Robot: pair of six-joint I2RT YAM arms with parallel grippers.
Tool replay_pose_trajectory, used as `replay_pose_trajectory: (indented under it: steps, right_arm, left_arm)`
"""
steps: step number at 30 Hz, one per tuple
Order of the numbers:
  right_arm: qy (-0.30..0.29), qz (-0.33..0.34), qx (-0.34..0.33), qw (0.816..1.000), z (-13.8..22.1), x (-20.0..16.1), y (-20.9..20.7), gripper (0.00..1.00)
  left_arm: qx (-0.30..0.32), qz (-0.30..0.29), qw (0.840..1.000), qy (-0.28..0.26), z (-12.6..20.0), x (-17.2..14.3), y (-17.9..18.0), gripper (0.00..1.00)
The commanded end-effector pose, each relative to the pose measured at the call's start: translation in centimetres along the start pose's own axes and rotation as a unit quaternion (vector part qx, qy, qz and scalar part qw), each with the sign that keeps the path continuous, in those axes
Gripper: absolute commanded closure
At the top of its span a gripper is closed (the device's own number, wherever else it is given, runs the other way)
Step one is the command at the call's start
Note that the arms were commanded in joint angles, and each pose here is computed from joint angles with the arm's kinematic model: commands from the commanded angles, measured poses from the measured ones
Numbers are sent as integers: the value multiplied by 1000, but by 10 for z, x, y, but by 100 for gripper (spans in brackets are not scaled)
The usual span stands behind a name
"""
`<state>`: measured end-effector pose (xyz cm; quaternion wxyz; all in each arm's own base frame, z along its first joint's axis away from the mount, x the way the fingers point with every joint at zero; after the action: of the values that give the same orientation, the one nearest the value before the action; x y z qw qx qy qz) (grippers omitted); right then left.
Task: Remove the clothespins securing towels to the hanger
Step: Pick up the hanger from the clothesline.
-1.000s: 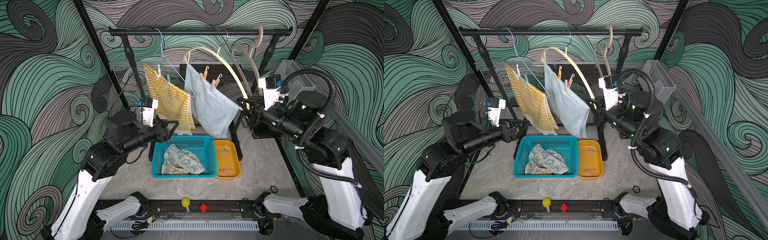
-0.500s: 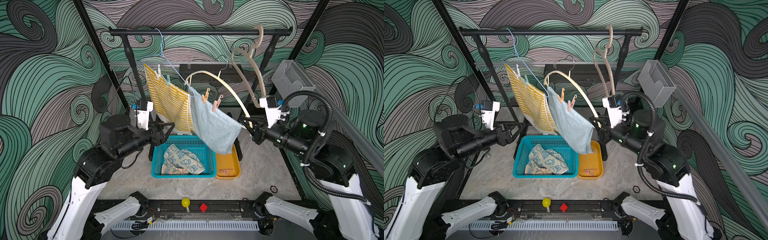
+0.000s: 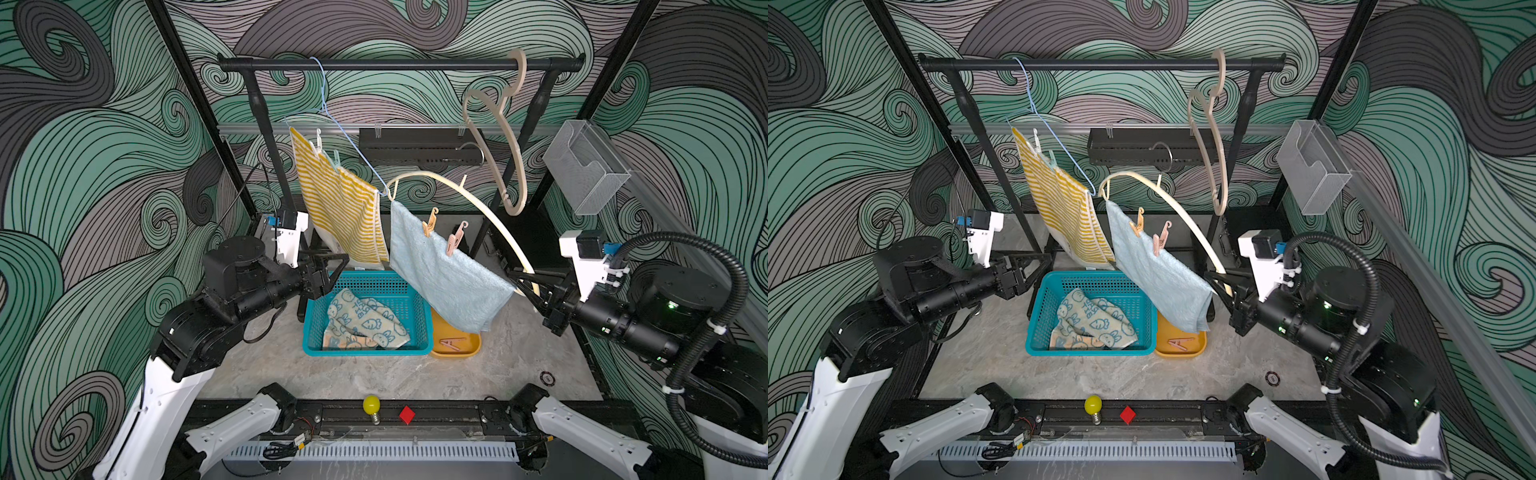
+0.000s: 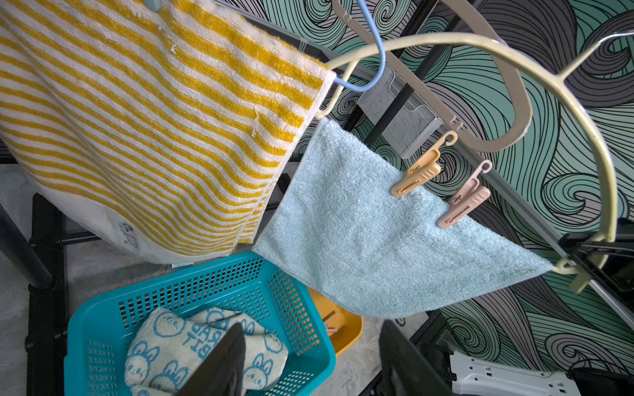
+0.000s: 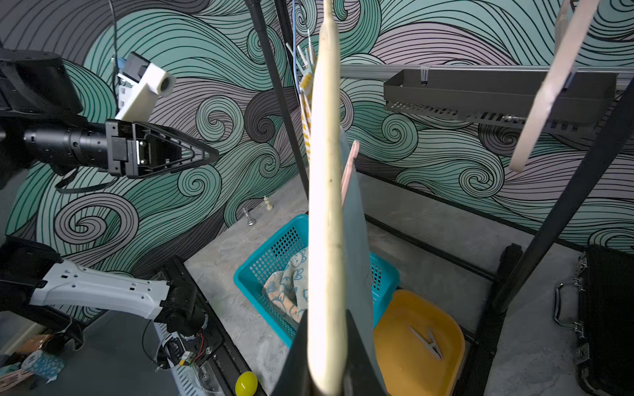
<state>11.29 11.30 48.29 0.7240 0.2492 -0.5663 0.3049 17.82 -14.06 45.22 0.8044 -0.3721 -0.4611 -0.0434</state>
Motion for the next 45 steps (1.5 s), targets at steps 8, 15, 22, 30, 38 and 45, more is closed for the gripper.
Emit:
replay_pose_trajectory:
  steps: [8,15,22,30,38,45]
  right_arm:
    - [-12,14,125,992,14,9,37,100]
    - [-14,22,203,979,-4,17,53,100]
    - [-28,26,235,971,-22,23,57,100]
    - [-51,46,259,964,-53,32,57,100]
    - [-40,68,301,950,-89,29,58,100]
    - [-35,65,327,942,-116,8,53,100]
  left_arm:
    - [-9,6,1000,-2,10,-4,-2,40]
    - [14,2,1000,3,13,-9,6,40]
    - [22,3,1000,-1,16,-11,10,40]
    - [36,-1,999,0,21,-14,15,41]
    - [50,-6,999,-1,30,-15,19,41]
    - [57,-8,998,2,28,-17,22,41]
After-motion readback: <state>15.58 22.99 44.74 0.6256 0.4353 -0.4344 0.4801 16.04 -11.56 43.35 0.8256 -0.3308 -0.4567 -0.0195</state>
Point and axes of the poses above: each gripper's point midway between its finger pads, its own z axis back along the fingers, its own y axis along the line the jaws close on, x = y × z, the point moved 3 cm from there along z, back along the fingers, and after that the axes turned 8 degrees about z, right-handed, at the moved point
